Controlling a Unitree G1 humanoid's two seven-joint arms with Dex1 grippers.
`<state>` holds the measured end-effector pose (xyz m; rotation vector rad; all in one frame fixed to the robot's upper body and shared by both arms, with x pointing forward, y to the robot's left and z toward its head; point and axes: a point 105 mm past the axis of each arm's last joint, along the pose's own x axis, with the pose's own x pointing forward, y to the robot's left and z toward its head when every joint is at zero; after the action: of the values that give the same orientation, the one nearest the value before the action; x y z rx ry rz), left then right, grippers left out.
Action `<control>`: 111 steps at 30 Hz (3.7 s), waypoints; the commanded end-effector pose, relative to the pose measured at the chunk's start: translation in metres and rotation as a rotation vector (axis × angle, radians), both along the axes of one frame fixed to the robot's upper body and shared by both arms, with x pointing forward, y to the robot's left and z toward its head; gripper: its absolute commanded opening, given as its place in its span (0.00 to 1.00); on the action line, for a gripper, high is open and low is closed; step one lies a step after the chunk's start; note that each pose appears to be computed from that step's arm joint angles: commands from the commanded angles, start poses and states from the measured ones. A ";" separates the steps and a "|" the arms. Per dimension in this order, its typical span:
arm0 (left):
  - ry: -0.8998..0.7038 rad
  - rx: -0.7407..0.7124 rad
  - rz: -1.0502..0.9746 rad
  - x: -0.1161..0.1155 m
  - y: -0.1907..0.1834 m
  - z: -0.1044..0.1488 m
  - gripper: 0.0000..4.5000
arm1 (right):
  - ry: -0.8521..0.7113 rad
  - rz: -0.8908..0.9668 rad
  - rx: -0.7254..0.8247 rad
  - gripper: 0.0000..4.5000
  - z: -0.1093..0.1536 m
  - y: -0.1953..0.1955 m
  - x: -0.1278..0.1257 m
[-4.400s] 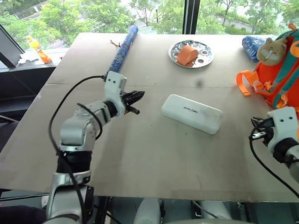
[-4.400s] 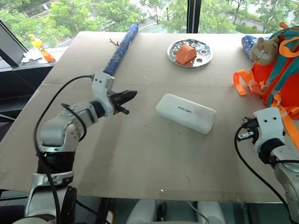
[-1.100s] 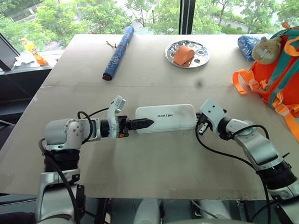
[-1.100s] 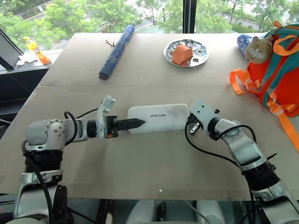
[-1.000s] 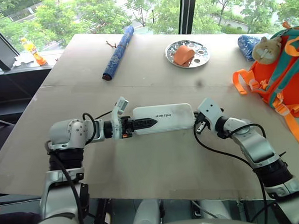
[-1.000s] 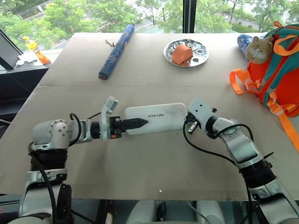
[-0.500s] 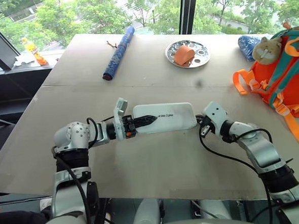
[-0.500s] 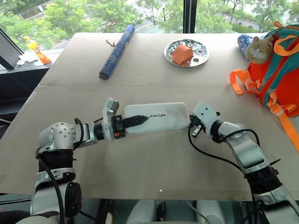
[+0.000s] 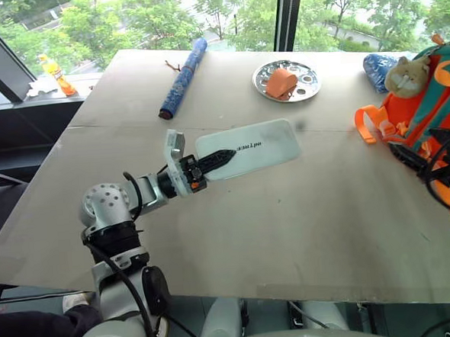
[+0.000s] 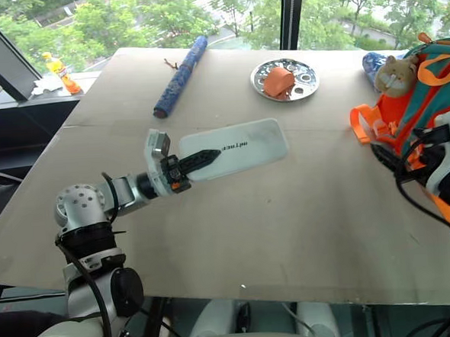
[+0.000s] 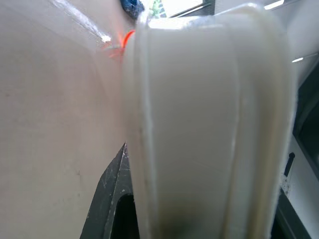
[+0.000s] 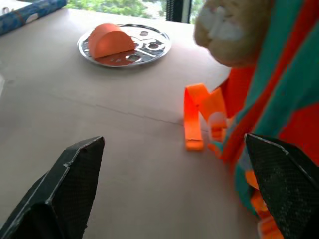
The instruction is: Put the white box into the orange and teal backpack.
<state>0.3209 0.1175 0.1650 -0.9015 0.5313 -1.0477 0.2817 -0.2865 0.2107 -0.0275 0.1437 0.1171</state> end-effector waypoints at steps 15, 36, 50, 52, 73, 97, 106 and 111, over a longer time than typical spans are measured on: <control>-0.117 -0.005 0.085 0.002 0.009 0.030 0.24 | -0.113 -0.050 -0.045 0.60 0.018 -0.041 0.103; -0.142 -0.087 0.207 0.022 0.033 0.054 0.24 | -0.287 0.843 0.030 0.02 0.094 0.097 -0.012; -0.593 0.174 -0.082 -0.010 0.016 0.091 0.24 | 0.066 0.802 -0.012 0.02 0.011 0.104 -0.065; -0.704 0.213 -0.143 -0.011 0.003 0.095 0.24 | 0.056 0.796 -0.004 0.02 0.014 0.100 -0.065; -1.314 0.408 -0.349 0.002 -0.047 0.100 0.24 | 0.126 0.763 -0.045 0.02 0.019 0.076 -0.087; -1.427 0.332 -0.607 -0.021 -0.147 0.086 0.24 | 0.075 0.877 -0.064 0.02 0.023 0.107 -0.080; -1.364 0.110 -0.782 -0.040 -0.132 0.097 0.24 | 0.073 0.785 -0.115 0.02 0.023 0.084 -0.076; -1.350 0.097 -0.715 -0.039 -0.129 0.109 0.24 | 0.013 0.831 -0.145 0.02 0.035 0.093 -0.071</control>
<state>0.3094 -0.0013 0.2445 0.2575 -0.1413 -1.8210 0.2062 -0.1951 0.2278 -0.1733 0.2369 0.9442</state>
